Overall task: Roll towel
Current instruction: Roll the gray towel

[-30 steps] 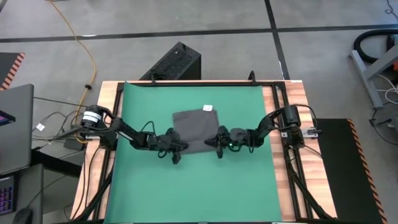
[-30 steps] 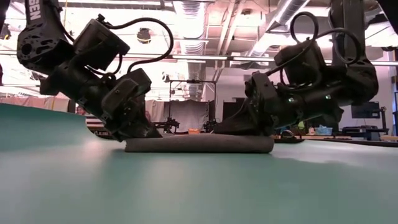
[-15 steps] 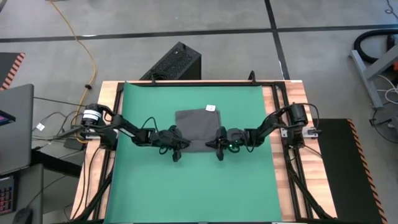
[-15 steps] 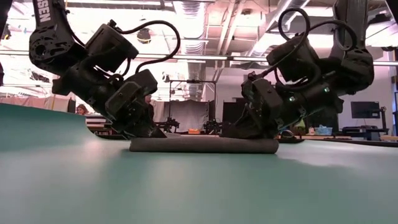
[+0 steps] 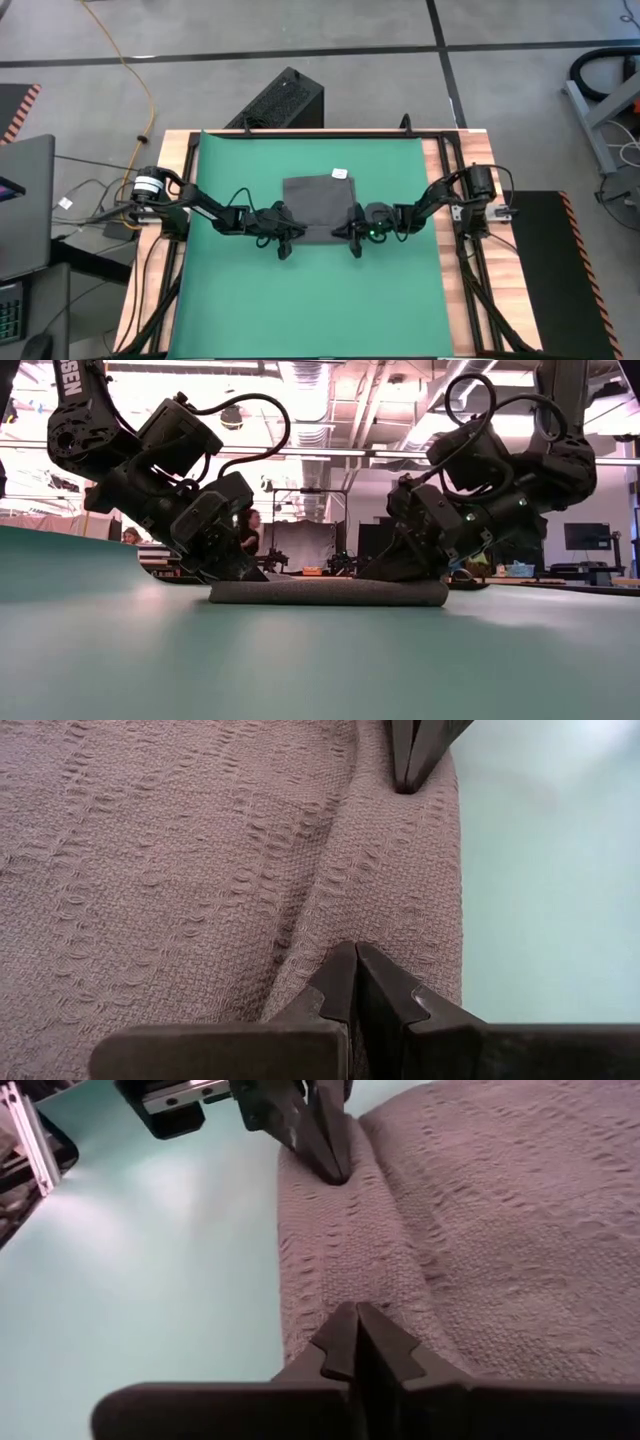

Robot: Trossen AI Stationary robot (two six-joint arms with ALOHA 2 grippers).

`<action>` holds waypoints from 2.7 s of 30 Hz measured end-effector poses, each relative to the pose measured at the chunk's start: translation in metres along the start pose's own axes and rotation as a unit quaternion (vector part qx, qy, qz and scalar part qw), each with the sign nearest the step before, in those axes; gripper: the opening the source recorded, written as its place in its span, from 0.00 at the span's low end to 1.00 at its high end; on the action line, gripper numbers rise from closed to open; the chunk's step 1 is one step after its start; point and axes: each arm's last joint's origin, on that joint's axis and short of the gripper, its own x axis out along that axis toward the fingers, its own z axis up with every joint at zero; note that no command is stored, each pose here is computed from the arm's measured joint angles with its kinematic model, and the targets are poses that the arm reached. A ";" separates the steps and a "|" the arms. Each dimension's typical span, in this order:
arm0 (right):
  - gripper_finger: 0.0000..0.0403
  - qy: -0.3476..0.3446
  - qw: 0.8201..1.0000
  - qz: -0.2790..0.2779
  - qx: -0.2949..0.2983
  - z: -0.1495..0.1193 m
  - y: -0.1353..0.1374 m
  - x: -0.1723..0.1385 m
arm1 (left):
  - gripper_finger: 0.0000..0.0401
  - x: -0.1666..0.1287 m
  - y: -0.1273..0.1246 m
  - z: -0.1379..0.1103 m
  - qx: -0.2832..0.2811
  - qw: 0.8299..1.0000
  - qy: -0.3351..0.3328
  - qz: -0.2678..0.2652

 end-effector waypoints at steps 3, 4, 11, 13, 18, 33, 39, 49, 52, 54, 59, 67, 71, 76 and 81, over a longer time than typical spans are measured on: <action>0.09 -0.015 1.000 -0.002 0.000 0.015 -0.003 -0.008 | 0.00 0.000 0.000 0.000 0.005 1.000 0.001 -0.001; 0.09 -0.023 1.000 -0.001 -0.007 0.021 -0.003 -0.012 | 0.00 0.000 0.000 0.000 0.008 1.000 0.002 -0.003; 0.10 -0.083 0.993 -0.007 -0.083 0.069 -0.002 -0.051 | 0.00 0.000 0.000 -0.001 0.005 1.000 0.005 -0.005; 0.14 -0.076 0.989 0.012 -0.128 0.077 0.003 -0.066 | 0.00 0.000 0.000 -0.001 0.005 1.000 0.006 -0.005; 0.36 -0.053 0.966 0.056 -0.249 0.082 0.030 -0.102 | 0.00 0.000 0.000 -0.001 0.004 1.000 0.006 -0.006; 0.77 -0.002 0.922 -0.004 -0.387 0.052 0.056 -0.083 | 0.00 0.000 0.000 -0.001 0.004 1.000 0.007 -0.006; 0.76 0.034 0.914 -0.009 -0.405 0.034 0.055 -0.065 | 0.00 0.000 0.000 -0.001 0.004 1.000 0.007 -0.006; 0.76 0.110 0.906 -0.067 -0.403 0.011 0.023 -0.036 | 0.00 0.000 0.000 -0.001 0.011 1.000 0.008 -0.007; 0.72 0.126 0.909 -0.080 -0.390 0.005 0.018 -0.032 | 0.00 0.000 0.000 -0.001 0.017 1.000 0.008 -0.007; 0.67 0.130 0.912 -0.092 -0.377 0.003 0.017 -0.032 | 0.00 0.000 0.000 -0.001 0.017 1.000 0.008 -0.007; 0.44 0.126 0.927 -0.125 -0.331 0.003 0.016 -0.032 | 0.00 0.000 0.000 -0.002 0.017 1.000 0.010 -0.015; 0.17 0.122 0.954 -0.128 -0.243 0.005 0.018 -0.036 | 0.00 0.000 -0.002 0.000 -0.017 0.999 0.002 -0.037; 0.17 0.123 0.968 -0.106 -0.190 0.008 0.021 -0.042 | 0.00 -0.002 -0.006 0.009 -0.081 0.994 -0.033 -0.068; 0.17 0.130 0.974 -0.101 -0.154 0.011 0.023 -0.050 | 0.00 -0.012 -0.011 0.025 -0.136 0.983 -0.071 -0.098; 0.17 0.150 0.981 -0.056 -0.114 0.014 0.024 -0.057 | 0.00 -0.021 -0.013 0.034 -0.109 0.987 -0.098 -0.072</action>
